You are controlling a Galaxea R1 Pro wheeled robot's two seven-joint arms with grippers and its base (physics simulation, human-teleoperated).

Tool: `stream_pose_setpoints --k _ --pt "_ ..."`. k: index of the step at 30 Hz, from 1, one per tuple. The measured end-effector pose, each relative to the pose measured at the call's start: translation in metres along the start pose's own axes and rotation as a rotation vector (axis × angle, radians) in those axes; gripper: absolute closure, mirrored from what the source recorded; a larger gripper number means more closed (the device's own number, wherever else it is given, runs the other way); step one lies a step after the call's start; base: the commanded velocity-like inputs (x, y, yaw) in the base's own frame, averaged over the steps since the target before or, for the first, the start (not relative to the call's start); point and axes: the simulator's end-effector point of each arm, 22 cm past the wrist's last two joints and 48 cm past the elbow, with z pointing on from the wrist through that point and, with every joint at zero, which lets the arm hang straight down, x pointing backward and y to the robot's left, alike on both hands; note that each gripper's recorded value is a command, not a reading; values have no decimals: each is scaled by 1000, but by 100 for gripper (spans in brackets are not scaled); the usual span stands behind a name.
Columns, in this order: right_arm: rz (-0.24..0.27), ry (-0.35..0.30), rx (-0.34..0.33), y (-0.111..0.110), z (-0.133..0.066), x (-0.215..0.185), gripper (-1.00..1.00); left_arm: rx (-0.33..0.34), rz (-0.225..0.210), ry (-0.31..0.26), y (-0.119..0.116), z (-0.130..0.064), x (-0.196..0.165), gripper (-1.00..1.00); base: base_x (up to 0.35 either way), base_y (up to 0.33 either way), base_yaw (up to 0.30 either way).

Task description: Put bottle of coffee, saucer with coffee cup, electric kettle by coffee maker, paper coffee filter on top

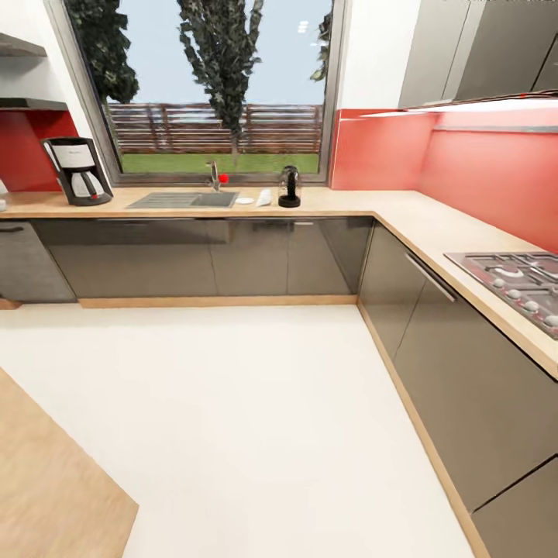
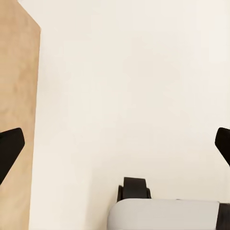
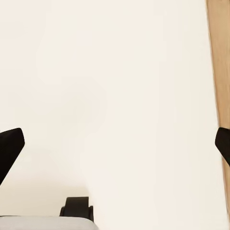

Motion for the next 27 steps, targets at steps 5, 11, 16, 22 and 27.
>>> stream_pose_setpoints --k 5,11,16,22,27 --pt "0 46 -12 5 -10 17 -100 0 1 0 1 -7 -4 -100 0 0 0" --pt "9 113 -31 15 -26 42 -100 0 0 0 1 -16 -8 -100 0 0 0" --pt "17 206 -56 29 -46 80 -100 0 -1 1 2 -23 -12 -100 0 0 0" --pt "22 407 -95 47 -97 159 -100 1 1 1 2 -31 -15 -100 0 0 0" --pt "26 479 -108 52 -123 183 -100 4 4 1 1 -37 -19 -100 0 0 0"
